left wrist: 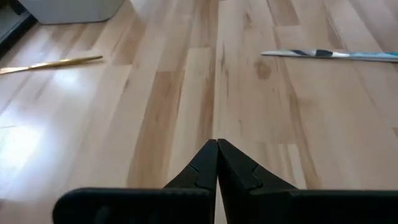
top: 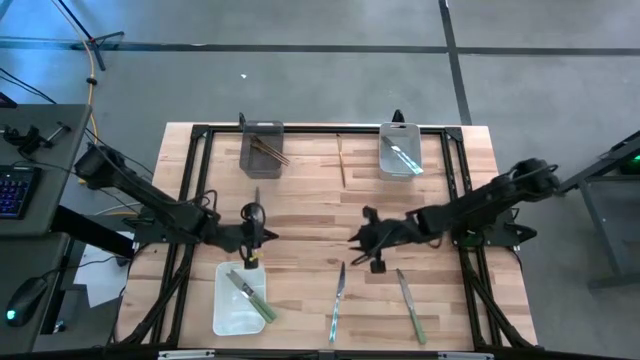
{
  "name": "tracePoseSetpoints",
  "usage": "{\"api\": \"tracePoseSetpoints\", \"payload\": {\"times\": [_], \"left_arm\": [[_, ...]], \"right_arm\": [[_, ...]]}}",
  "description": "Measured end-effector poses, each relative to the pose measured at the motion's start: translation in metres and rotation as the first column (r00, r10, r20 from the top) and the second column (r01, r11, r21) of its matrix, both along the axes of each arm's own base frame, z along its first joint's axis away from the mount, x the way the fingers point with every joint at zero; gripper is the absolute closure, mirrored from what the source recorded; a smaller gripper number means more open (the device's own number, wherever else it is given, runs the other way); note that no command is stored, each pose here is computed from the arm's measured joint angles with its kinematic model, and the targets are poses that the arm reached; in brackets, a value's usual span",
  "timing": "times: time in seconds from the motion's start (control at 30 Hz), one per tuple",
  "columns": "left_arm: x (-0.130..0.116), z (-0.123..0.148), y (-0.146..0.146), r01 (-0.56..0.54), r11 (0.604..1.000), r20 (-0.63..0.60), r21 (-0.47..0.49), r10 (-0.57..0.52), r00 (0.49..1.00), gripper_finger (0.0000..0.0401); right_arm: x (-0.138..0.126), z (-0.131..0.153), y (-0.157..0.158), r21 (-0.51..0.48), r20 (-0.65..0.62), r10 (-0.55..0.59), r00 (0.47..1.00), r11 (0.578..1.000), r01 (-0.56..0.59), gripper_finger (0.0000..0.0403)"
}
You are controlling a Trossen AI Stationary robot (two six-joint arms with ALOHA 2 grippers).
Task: Sort silverware by color (type)
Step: Put the blue table knife into the gray bin
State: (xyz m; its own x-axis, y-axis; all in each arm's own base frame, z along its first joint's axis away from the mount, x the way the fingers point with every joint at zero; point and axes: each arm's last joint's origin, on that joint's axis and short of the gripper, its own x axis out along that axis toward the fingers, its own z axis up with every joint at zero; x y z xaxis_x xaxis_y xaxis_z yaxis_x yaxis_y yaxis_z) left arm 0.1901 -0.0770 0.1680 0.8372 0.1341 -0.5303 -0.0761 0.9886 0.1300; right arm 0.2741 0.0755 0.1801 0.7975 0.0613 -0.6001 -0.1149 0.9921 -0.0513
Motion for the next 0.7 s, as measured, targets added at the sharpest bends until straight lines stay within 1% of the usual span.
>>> {"api": "tracePoseSetpoints", "payload": {"times": [0.07,0.13,0.23,0.27,0.33,0.4,0.47,0.57,0.63,0.7], "left_arm": [[-0.001,-0.003,-0.001,-0.023,0.999,-0.022,-0.035,0.022,1.0,0.0401],[-0.002,-0.005,0.002,-0.097,0.991,-0.048,-0.097,0.092,0.995,0.0401],[-0.002,-0.004,0.006,-0.234,0.948,-0.085,-0.216,0.22,0.972,0.0394],[-0.002,-0.003,0.007,-0.264,0.933,-0.103,-0.246,0.245,0.964,0.0389],[-0.003,-0.001,0.006,-0.297,0.912,-0.16,-0.284,0.26,0.952,0.0375],[-0.005,0.001,0.007,-0.35,0.887,-0.229,-0.3,0.29,0.929,0.0358],[-0.009,0.002,0.008,-0.434,0.847,-0.298,-0.306,0.348,0.889,0.0339],[-0.017,0.001,0.012,-0.565,0.771,-0.386,-0.295,0.445,0.808,0.0316],[-0.021,-0.001,0.015,-0.632,0.715,-0.417,-0.299,0.499,0.76,0.0306],[-0.022,-0.001,0.018,-0.681,0.663,-0.431,-0.311,0.54,0.723,0.0299]], "right_arm": [[0.008,0.001,0.006,-0.019,-0.03,0.019,0.999,1.0,-0.02,0.0309],[0.015,0.003,0.01,-0.035,-0.056,0.025,0.998,0.999,-0.027,0.0296],[0.024,0.007,0.012,-0.056,-0.086,0.014,0.996,0.998,-0.018,0.0282],[0.025,0.009,0.012,-0.063,-0.093,0.015,0.996,0.998,-0.02,0.0279],[0.028,0.013,0.011,-0.08,-0.093,0.019,0.996,0.996,-0.026,0.0274],[0.029,0.014,0.009,-0.097,-0.1,0.022,0.995,0.995,-0.032,0.0272],[0.029,0.014,0.006,-0.109,-0.107,0.022,0.994,0.993,-0.034,0.0272],[0.029,0.012,0.001,-0.138,-0.136,0.026,0.99,0.989,-0.045,0.0272],[0.029,0.011,-0.003,-0.157,-0.15,0.027,0.988,0.986,-0.051,0.0272],[0.029,0.011,-0.006,-0.176,-0.153,0.031,0.988,0.983,-0.058,0.0272]]}}
